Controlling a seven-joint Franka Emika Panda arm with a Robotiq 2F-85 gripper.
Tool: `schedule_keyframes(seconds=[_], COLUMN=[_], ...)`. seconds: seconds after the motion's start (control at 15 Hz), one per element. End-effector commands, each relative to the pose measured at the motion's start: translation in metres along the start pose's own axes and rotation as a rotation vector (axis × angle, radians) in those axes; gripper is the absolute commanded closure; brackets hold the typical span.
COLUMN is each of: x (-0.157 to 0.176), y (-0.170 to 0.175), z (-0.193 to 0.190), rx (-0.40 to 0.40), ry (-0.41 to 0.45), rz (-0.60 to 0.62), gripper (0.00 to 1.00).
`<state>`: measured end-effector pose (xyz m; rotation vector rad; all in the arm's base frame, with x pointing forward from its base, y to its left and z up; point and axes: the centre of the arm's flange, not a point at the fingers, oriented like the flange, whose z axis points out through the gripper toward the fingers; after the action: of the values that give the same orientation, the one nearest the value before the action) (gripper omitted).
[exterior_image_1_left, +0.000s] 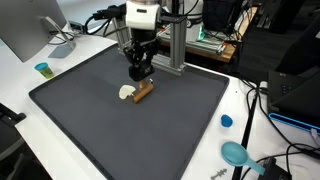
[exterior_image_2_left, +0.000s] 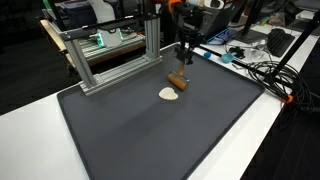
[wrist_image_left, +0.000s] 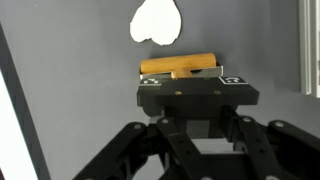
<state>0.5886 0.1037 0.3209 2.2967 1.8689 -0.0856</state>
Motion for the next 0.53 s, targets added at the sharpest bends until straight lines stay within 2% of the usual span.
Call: schedule_keyframes(seconds=[0.0, 0.2, 0.4, 0.47], x=[-0.072, -0.093, -0.094, -0.1], y=[-0.027, -0.001, 0.032, 0.008], z=[-0.043, -0.058, -0.074, -0.061], rx=[0.015, 0.036, 0.063, 0.044], ry=[0.019, 0.038, 0.075, 0.047], rz=[0.137, 0.268, 0.376, 0.31], gripper=[0.79, 0.79, 0.79, 0.54])
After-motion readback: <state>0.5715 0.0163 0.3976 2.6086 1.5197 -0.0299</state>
